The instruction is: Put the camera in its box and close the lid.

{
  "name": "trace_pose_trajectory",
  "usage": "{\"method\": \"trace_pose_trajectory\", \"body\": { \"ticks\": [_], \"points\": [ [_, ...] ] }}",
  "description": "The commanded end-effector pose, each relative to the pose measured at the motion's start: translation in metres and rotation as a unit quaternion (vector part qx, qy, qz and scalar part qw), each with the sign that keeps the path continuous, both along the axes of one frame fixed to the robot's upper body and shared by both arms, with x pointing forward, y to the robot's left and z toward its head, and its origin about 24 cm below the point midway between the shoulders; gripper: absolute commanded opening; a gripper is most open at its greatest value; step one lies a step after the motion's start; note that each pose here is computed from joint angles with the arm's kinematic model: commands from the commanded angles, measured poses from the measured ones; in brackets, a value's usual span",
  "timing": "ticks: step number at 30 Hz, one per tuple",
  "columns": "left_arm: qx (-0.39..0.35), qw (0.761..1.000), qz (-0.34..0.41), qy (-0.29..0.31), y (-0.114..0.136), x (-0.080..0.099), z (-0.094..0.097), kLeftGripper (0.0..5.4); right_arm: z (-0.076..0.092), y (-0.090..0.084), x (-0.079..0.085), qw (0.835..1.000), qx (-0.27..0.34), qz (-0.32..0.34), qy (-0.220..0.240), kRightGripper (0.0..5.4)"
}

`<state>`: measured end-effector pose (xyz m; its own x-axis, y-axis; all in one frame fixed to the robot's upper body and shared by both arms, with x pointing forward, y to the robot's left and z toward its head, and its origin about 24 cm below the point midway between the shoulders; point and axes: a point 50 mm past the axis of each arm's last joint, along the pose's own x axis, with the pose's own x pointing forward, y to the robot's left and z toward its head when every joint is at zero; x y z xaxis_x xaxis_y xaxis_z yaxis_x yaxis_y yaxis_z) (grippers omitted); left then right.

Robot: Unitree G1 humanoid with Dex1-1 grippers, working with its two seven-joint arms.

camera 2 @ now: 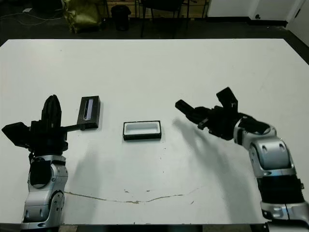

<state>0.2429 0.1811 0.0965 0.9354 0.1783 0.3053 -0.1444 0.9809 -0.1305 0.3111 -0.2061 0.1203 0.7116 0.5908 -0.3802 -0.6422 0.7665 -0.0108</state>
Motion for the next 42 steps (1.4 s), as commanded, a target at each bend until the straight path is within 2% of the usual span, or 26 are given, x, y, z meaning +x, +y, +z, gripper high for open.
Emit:
{"method": "trace_pose_trajectory", "body": {
  "ticks": [1,5,8,13,15,20,25,28,31,35,42],
  "points": [
    [0.006,1.000,0.009,0.017,0.002,-0.002,-0.007,0.00,0.017,-0.005,0.006,0.999,-0.012,0.014,-0.030,0.64],
    [0.005,1.000,0.006,0.018,0.002,-0.002,-0.007,0.00,0.030,-0.001,0.011,0.999,0.026,0.023,-0.006,0.64],
    [0.005,1.000,0.009,0.018,0.002,-0.002,-0.008,0.00,0.043,0.008,0.015,0.998,-0.005,0.062,-0.024,0.64],
    [0.002,1.000,0.007,0.018,0.002,-0.002,-0.008,0.00,0.053,0.028,0.022,0.988,-0.040,0.143,-0.042,0.64],
    [0.001,1.000,0.007,0.019,0.002,-0.002,-0.008,0.00,0.055,0.038,0.024,0.980,-0.036,0.192,-0.027,0.64],
    [0.000,1.000,0.006,0.019,0.002,-0.002,-0.010,0.00,0.053,0.058,0.028,0.964,-0.058,0.258,0.013,0.64],
    [-0.006,1.000,0.007,0.021,0.001,-0.003,-0.010,0.00,0.044,0.073,0.029,0.947,-0.095,0.308,0.004,0.64],
    [-0.004,1.000,0.007,0.021,0.001,-0.003,-0.011,0.00,0.038,0.082,0.029,0.938,-0.094,0.334,0.013,0.64],
    [-0.004,1.000,0.008,0.022,0.001,-0.003,-0.011,0.00,0.032,0.088,0.029,0.931,-0.101,0.350,0.028,0.64],
    [-0.003,1.000,0.008,0.022,0.000,-0.004,-0.011,0.00,0.030,0.093,0.028,0.923,-0.114,0.365,0.027,0.64],
    [-0.012,1.000,0.007,0.026,0.000,-0.004,-0.012,0.00,0.028,0.099,0.028,0.920,-0.133,0.368,0.020,0.64]
  ]
}}
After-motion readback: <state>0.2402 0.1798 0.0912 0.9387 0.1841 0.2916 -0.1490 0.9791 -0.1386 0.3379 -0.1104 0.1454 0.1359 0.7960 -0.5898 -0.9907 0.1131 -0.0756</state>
